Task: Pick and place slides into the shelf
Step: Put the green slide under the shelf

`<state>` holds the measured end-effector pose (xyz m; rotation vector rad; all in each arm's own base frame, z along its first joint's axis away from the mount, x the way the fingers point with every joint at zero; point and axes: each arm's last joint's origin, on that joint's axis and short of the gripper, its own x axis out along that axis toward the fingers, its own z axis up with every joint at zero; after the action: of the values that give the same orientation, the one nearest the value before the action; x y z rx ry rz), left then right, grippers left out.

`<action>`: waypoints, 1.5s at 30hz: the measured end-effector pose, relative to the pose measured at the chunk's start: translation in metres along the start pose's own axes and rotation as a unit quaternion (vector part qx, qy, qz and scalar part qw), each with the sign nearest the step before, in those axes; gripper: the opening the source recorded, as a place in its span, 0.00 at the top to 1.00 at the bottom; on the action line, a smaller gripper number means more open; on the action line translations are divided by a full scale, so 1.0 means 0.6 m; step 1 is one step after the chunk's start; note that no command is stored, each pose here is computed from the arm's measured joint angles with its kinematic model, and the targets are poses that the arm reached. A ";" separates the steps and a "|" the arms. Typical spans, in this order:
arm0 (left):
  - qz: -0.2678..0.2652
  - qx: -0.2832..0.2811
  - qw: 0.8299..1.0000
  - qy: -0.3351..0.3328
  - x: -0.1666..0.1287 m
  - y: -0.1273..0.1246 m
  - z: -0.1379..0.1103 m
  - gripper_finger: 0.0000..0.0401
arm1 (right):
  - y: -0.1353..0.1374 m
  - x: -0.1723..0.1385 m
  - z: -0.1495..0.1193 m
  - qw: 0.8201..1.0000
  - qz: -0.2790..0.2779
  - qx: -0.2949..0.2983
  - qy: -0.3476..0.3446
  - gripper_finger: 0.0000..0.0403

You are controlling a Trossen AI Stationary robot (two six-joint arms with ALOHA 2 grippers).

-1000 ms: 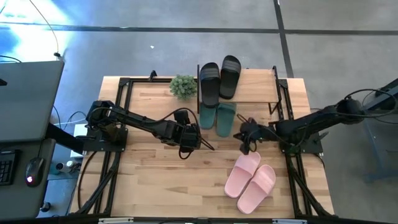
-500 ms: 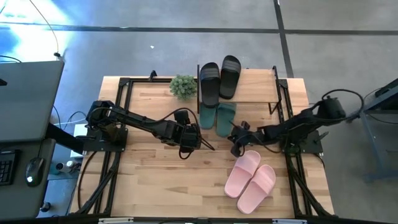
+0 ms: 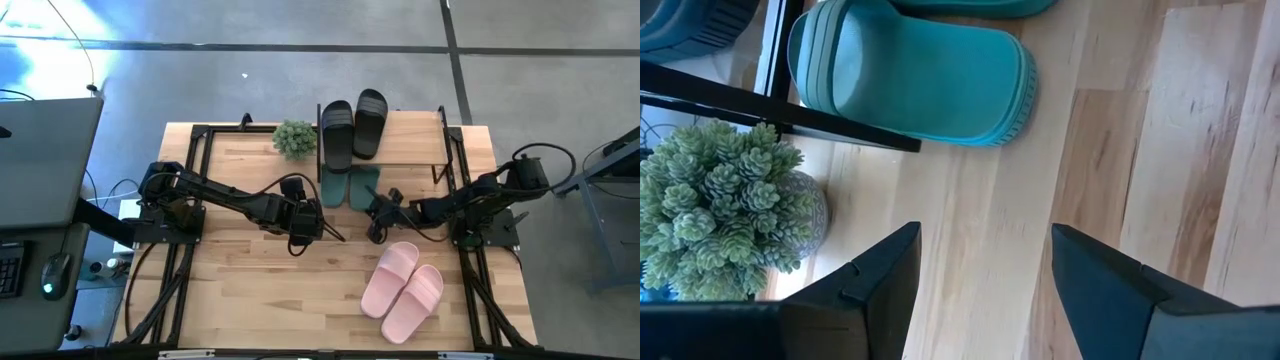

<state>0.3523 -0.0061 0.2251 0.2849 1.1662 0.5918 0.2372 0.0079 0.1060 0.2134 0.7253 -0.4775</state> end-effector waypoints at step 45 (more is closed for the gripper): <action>-0.064 0.002 0.997 -0.035 0.031 -0.008 0.001 0.48 | -0.102 -0.029 0.027 0.987 -0.156 0.021 0.017 1.00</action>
<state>0.3593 0.0006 0.2087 0.2293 1.1089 0.4635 0.2057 -0.0451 0.1285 0.1481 0.7873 -0.7888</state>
